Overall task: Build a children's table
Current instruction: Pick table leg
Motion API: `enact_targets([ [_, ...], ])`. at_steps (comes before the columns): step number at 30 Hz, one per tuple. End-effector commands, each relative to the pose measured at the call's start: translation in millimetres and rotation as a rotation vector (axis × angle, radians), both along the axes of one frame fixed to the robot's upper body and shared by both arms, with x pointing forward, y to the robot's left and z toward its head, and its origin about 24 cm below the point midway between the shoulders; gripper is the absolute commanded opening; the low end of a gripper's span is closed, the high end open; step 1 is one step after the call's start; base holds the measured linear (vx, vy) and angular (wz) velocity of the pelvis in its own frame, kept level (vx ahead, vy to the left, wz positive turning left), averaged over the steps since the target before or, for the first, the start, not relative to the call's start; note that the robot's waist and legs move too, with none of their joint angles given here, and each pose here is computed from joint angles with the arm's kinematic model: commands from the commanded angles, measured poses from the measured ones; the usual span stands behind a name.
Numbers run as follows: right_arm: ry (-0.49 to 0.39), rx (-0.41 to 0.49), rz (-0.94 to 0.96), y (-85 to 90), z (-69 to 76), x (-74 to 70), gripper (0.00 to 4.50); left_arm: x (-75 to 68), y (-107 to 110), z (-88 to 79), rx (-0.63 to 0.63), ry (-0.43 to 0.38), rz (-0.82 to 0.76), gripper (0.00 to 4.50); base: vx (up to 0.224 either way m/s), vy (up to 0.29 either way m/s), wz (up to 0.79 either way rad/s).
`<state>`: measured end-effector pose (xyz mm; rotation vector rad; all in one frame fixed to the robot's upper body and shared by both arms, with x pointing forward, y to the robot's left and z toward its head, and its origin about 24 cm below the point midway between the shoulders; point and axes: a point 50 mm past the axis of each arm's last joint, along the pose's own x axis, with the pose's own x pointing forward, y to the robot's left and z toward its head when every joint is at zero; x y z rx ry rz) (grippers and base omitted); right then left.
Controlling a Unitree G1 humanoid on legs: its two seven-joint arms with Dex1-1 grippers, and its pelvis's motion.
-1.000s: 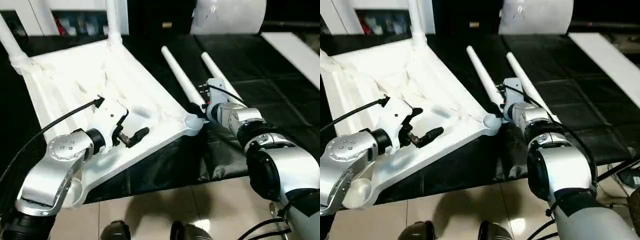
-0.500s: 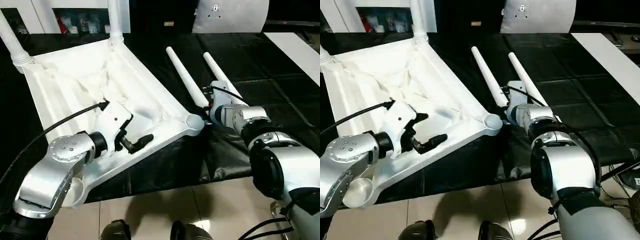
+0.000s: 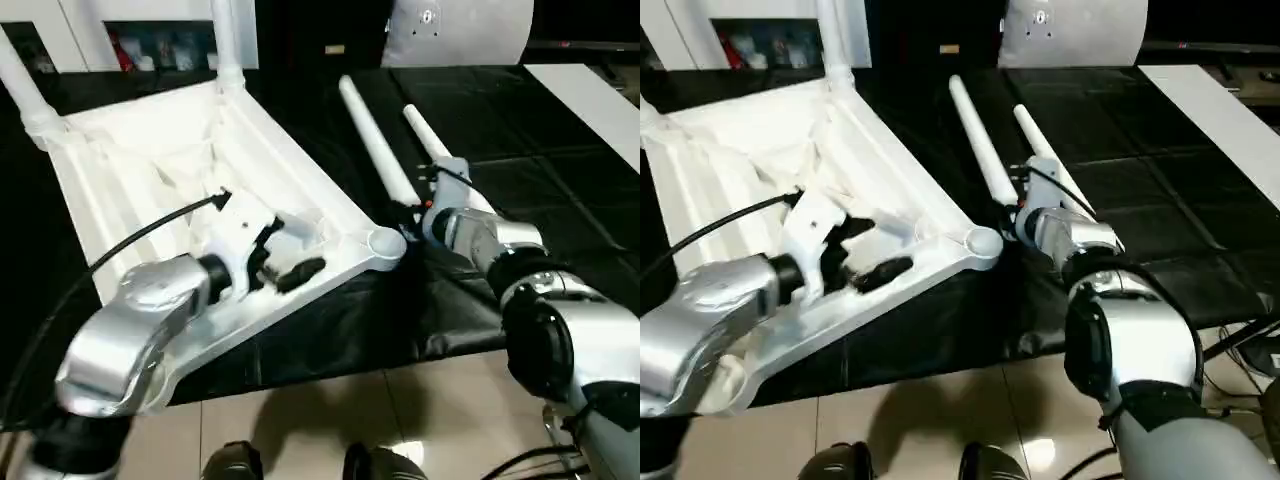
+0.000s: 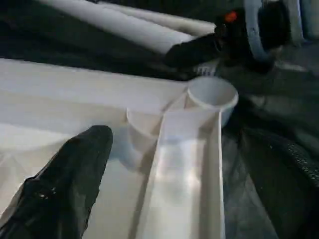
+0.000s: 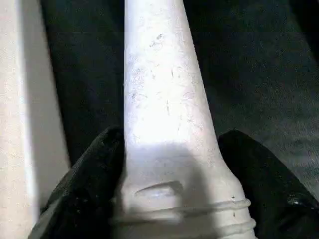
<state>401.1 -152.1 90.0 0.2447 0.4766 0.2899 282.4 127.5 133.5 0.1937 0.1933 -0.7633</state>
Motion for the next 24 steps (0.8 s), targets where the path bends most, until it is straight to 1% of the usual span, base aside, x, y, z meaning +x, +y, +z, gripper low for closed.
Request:
enact_targets([
  [1,-0.076,0.078,-0.009,-2.1,10.3,3.3,2.74,4.8,-1.4,-0.4,-0.036,-0.004,0.027,4.50,0.000,0.000,0.00],
  [2,-0.108,0.121,-0.007,-2.2,12.1,3.4,2.74,9.0,-4.4,-1.4,-0.057,-0.007,0.054,4.50,0.000,0.000,0.00],
  [4,-0.136,0.157,-0.004,-2.1,13.8,3.3,2.74,13.5,-6.7,-2.1,-0.072,-0.013,0.079,4.50,0.000,0.000,0.00],
  [6,-0.201,0.286,0.042,0.0,20.3,2.3,2.74,22.9,-12.2,4.0,-0.134,-0.052,0.128,4.50,0.000,0.000,0.00],
  [7,-0.234,0.335,0.071,1.0,23.6,1.5,2.74,26.8,-14.9,8.2,-0.174,-0.070,0.144,4.50,0.000,0.000,0.00],
  [8,-0.254,0.363,0.089,1.8,25.7,1.0,2.74,29.6,-16.4,11.1,-0.200,-0.081,0.153,4.50,0.000,0.000,0.00],
  [9,-0.296,0.445,0.151,3.8,30.1,-2.2,2.74,37.1,-20.5,20.0,-0.320,-0.077,0.188,4.50,0.000,0.000,0.00],
  [10,-0.321,0.484,0.195,5.0,32.1,-5.1,2.74,40.9,-22.9,25.8,-0.400,-0.067,0.201,4.50,0.000,0.000,0.00],
  [11,-0.331,0.502,0.214,5.6,32.8,-6.7,2.74,42.7,-23.8,28.4,-0.440,-0.060,0.210,4.50,0.000,0.000,0.00],
  [12,-0.360,0.557,0.284,8.1,34.9,-12.8,2.74,49.7,-26.2,37.4,-0.588,-0.031,0.240,4.50,0.000,0.000,0.00],
  [13,-0.378,0.575,0.334,10.8,35.7,-17.6,2.74,53.7,-27.6,43.0,-0.683,-0.011,0.248,4.50,0.000,0.000,0.00],
  [15,-0.394,0.585,0.384,14.5,36.4,-22.3,2.74,57.3,-29.4,47.2,-0.759,0.012,0.246,4.50,0.000,0.000,0.00],
  [16,-0.407,0.588,0.448,20.2,36.2,-29.2,2.74,60.2,-33.9,50.0,-0.796,0.030,0.226,4.50,0.000,0.000,0.00],
  [17,-0.408,0.589,0.461,21.5,36.0,-30.6,2.74,60.5,-34.9,50.6,-0.804,0.034,0.220,4.50,0.000,0.000,0.00],
  [18,-0.407,0.596,0.549,31.2,33.4,-42.2,2.74,61.9,-42.4,54.3,-0.879,0.074,0.176,4.50,0.000,0.000,0.00],
  [19,-0.407,0.596,0.549,31.2,33.4,-42.2,2.74,61.9,-42.4,54.3,-0.879,0.074,0.176,4.50,0.000,0.000,0.00],
  [21,-0.401,0.593,0.619,41.2,28.7,-52.2,2.74,62.1,-48.3,57.4,-0.945,0.105,0.135,4.50,0.000,0.000,0.00],
  [22,-0.387,0.573,0.668,49.9,22.9,-59.5,2.74,60.6,-53.1,59.3,-1.027,0.156,0.091,4.50,0.000,0.000,0.00],
  [23,-0.386,0.572,0.674,50.9,22.3,-60.3,2.74,60.6,-53.5,59.2,-1.036,0.163,0.088,4.50,0.000,0.000,0.00],
  [24,-0.375,0.561,0.701,57.1,19.4,-65.1,2.74,61.3,-55.8,56.8,-1.077,0.208,0.083,4.50,0.000,0.000,0.00],
])
